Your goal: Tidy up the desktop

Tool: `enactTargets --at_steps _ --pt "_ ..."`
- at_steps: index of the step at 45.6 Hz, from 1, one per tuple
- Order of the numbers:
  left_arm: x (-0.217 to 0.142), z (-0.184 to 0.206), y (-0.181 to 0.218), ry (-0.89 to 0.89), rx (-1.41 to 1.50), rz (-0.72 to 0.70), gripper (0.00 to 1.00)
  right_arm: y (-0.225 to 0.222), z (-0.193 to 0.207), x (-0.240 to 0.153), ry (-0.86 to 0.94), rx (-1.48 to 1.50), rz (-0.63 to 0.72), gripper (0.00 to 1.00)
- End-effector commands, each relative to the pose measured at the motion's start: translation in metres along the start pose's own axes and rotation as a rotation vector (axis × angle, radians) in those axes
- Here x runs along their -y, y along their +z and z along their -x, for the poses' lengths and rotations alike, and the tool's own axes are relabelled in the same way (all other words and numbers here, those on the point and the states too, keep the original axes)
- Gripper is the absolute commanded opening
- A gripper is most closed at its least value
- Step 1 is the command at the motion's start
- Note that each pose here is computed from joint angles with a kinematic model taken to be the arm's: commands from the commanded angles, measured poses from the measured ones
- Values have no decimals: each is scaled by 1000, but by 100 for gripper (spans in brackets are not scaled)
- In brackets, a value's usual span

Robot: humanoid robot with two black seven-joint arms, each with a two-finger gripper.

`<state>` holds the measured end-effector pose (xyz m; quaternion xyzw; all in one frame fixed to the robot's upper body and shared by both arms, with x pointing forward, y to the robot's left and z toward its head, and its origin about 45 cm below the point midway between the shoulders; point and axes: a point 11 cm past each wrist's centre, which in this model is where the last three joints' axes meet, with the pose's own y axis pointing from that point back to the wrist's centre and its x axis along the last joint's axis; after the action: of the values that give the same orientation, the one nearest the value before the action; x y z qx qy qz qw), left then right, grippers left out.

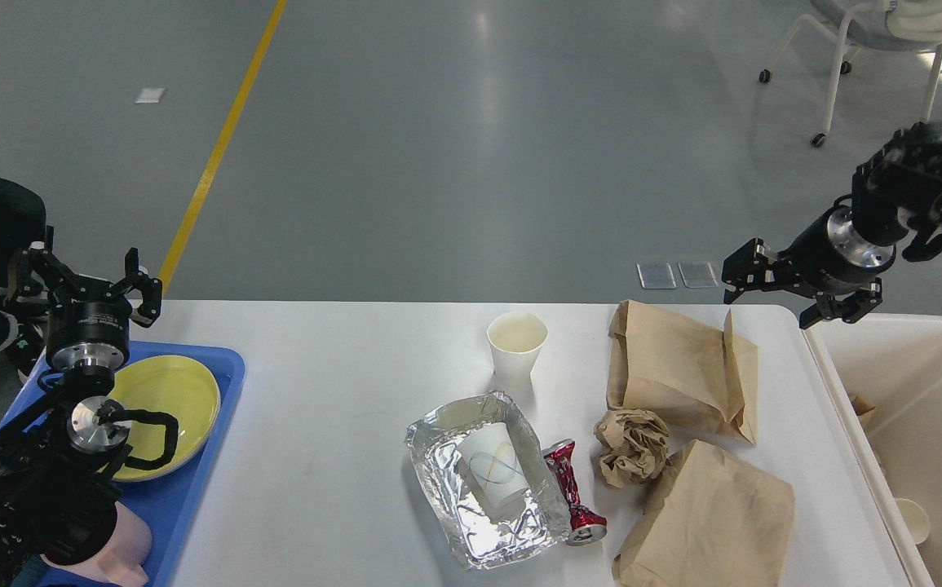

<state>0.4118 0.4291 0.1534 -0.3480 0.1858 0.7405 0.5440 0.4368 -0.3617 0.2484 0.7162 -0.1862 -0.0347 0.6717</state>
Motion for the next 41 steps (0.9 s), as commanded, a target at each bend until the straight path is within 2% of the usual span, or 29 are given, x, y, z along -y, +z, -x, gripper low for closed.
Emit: enactTargets --at_steps 1,10,30,32,34,37,39,41 --pt "0 0 0 1 -1 0 97 10 19 53 2 0 49 100" --pt "0 0 0 1 -1 0 97 13 43 97 22 -4 68 100" --pt "0 0 0 1 -1 0 97 35 67 154 191 -72 163 100" --pt "0 0 0 0 0 -1 97 37 69 156 199 -70 166 98" --pt "0 0 0 0 0 -1 97 38 68 157 221 -67 166 91" --pt "0 0 0 0 0 -1 97 37 69 159 236 -64 161 70" --pt "0 0 0 1 -1 0 97 36 70 159 234 -61 157 51" --pt "0 0 0 0 0 -1 97 35 69 158 235 -62 155 25"
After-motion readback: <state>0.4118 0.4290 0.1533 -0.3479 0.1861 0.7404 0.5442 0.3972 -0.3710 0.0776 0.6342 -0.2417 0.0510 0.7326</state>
